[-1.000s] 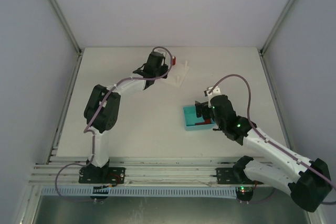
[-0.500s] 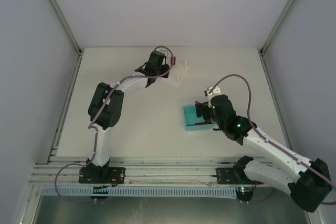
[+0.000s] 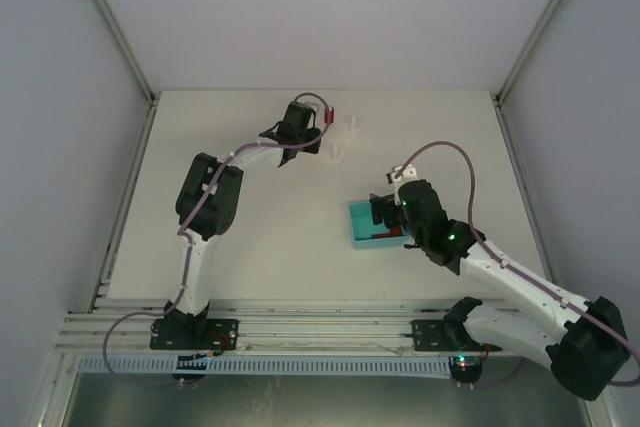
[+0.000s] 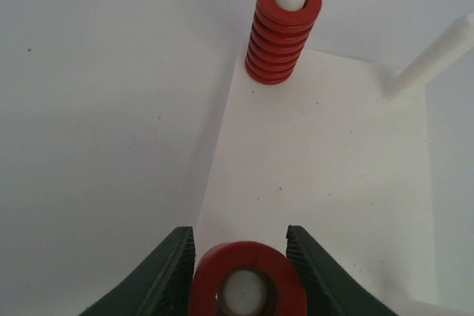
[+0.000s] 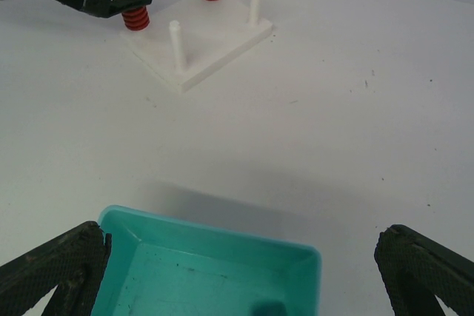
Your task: Install the large spring
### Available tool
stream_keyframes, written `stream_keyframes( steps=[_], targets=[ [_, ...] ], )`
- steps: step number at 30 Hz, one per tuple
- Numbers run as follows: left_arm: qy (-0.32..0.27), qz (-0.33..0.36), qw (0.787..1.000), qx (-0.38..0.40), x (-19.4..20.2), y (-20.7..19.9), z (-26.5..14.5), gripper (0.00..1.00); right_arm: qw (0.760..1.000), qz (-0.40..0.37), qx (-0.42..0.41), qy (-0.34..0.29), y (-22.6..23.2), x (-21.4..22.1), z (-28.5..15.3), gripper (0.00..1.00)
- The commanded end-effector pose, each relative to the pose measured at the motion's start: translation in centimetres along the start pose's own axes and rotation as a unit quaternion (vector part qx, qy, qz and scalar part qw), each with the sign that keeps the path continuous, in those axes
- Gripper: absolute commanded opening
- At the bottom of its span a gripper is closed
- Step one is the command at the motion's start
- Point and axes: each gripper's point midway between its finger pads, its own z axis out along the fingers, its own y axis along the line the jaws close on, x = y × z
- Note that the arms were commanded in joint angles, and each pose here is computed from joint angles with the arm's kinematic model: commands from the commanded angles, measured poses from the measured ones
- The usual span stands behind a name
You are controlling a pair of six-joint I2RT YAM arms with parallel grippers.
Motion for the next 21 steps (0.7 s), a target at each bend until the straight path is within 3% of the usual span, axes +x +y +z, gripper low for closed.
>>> stream_keyframes(
  steps=[1,5,10,15,19,21],
  targets=[
    [-0.027,-0.002,0.999,0.016,-2.7,-0.5,-0.8,0.43,1.0,0.005,-0.003,0.0,0.2,-0.1,0.5,0.99],
    [-0.037,-0.009,0.999,0.028,-3.7,-0.9,-2.3,0.55,1.0,0.005,-0.005,0.007,0.4,0.2,0.9,0.99],
    [-0.058,-0.024,0.997,0.042,-4.9,-1.2,-6.0,0.63,1.0,0.009,-0.012,0.024,0.6,0.0,1.3,0.99],
    [-0.089,-0.052,0.992,0.068,-4.7,-1.4,-11.2,0.7,0.991,-0.002,-0.013,0.132,0.3,1.5,1.9,0.99],
    [-0.106,-0.082,0.986,0.094,-2.6,-1.5,-15.0,0.99,0.976,-0.023,-0.069,0.203,1.9,2.3,1.6,0.86],
    [-0.111,-0.099,0.983,0.106,-1.1,-1.5,-16.5,0.99,0.965,-0.043,-0.104,0.236,2.8,3.2,1.1,0.79]
  ],
)
